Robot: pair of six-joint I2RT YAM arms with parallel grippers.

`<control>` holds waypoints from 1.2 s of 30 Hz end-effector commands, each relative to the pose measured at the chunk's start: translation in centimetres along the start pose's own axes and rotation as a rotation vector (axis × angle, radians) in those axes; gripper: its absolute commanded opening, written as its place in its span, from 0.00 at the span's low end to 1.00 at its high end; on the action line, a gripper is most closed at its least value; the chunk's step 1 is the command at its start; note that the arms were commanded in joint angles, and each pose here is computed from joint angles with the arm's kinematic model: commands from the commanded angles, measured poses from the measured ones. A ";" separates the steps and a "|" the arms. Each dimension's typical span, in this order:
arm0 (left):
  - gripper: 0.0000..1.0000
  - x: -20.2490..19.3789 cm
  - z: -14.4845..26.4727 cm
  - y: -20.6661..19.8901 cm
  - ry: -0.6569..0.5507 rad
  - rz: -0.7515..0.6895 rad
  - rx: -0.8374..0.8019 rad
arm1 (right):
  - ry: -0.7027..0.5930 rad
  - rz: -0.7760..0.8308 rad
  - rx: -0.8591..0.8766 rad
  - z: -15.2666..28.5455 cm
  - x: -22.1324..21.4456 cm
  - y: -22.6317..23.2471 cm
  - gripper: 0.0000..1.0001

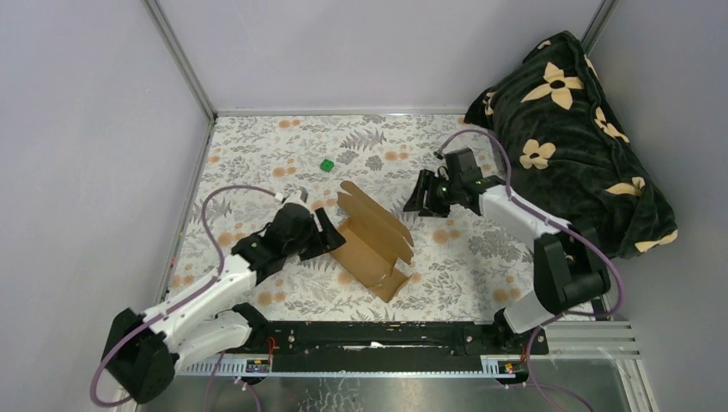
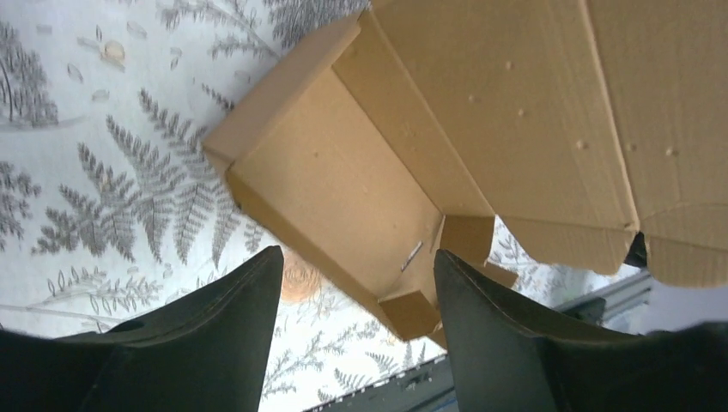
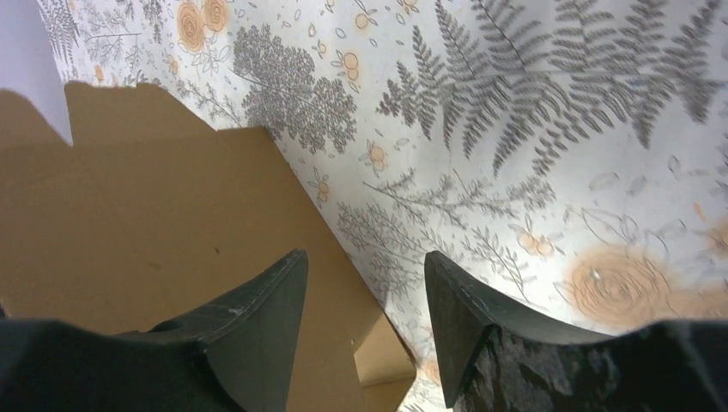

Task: Fold the paper box
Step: Fold the paper box at the center of the board.

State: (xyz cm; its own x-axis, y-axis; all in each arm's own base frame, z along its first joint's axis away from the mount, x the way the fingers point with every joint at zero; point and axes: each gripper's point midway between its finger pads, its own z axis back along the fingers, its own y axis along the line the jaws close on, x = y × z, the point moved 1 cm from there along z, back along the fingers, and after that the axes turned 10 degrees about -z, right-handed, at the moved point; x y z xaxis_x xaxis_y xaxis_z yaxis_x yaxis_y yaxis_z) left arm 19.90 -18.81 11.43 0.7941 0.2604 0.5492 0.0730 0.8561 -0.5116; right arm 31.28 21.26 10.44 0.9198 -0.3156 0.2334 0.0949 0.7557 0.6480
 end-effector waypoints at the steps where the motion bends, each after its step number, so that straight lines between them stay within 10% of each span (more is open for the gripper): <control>1: 0.72 2.4 -1.4 0.2 0.003 -0.185 0.101 | -0.100 0.006 -0.048 3.3 0.2 -1.8 0.62; 19: 0.59 6.0 -5.1 1.8 0.018 -0.466 0.247 | -0.078 -0.136 -0.017 7.2 -3.6 -4.6 0.61; 23: 0.13 6.3 -5.7 2.4 0.015 -0.443 0.238 | -0.050 -0.150 0.012 6.8 -4.6 -4.7 0.60; 31: 0.52 6.7 -5.4 1.8 -0.040 -0.430 0.194 | -0.020 -0.141 0.029 6.5 -5.5 -4.9 0.60; 36: 0.60 6.0 -6.0 1.6 -0.028 -0.435 0.158 | -0.001 -0.144 0.033 6.4 -6.0 -5.1 0.60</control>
State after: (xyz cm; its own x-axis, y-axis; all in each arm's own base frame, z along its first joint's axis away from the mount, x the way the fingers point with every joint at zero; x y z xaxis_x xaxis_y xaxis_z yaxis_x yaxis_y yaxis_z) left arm 27.80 -17.68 9.72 0.7277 -0.1408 0.6713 0.2738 0.9570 -0.0960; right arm 23.05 15.03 9.55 0.8866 -0.4448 0.1270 0.2574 0.7025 0.6635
